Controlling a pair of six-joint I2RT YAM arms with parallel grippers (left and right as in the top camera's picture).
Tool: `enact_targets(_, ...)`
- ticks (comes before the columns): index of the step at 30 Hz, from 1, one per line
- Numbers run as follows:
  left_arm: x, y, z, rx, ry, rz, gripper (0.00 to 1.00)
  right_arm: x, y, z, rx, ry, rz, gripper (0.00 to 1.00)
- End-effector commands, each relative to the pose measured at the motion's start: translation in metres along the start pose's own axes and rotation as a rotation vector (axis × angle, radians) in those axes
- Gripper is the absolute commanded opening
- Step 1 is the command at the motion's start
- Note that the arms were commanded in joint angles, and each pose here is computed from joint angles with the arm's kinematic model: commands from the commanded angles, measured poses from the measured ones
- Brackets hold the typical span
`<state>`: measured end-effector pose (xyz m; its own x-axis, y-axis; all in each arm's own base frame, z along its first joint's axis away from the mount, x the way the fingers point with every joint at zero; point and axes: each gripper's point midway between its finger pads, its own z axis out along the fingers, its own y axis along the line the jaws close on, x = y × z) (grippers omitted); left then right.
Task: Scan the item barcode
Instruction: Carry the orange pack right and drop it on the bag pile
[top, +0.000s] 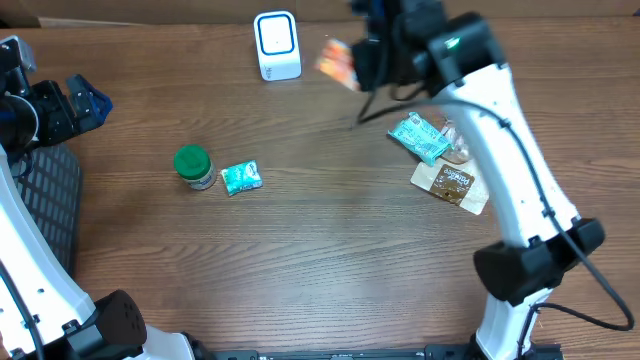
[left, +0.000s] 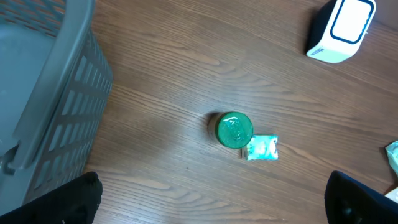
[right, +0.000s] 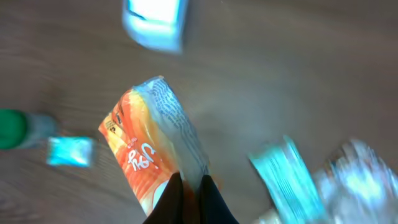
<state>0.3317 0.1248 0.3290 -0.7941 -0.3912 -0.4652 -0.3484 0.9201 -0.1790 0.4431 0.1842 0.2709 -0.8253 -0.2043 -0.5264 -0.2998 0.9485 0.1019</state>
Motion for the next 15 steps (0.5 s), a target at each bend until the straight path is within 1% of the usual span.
enact_targets(1,-0.001,0.001,0.003,-0.002,0.005,0.013,0.99,0.020,-0.054,0.012,0.054,0.089,0.209,0.04)
enact_targets(4,-0.001,0.001,0.003,-0.002,0.005,0.013,1.00,0.043,-0.098,0.022,0.107,0.160,0.340,0.04)
enact_targets(7,-0.001,0.001,0.003,-0.002,0.005,0.013,0.99,0.076,-0.140,0.037,0.159,0.238,0.477,0.04)
enact_targets(11,-0.001,0.001,0.003,-0.002,0.005,0.013,1.00,0.116,-0.180,0.058,0.198,0.309,0.613,0.04)
enact_targets(15,-0.001,0.001,0.003,-0.002,0.005,0.013,1.00,0.147,-0.200,0.079,0.173,0.348,0.695,0.04)
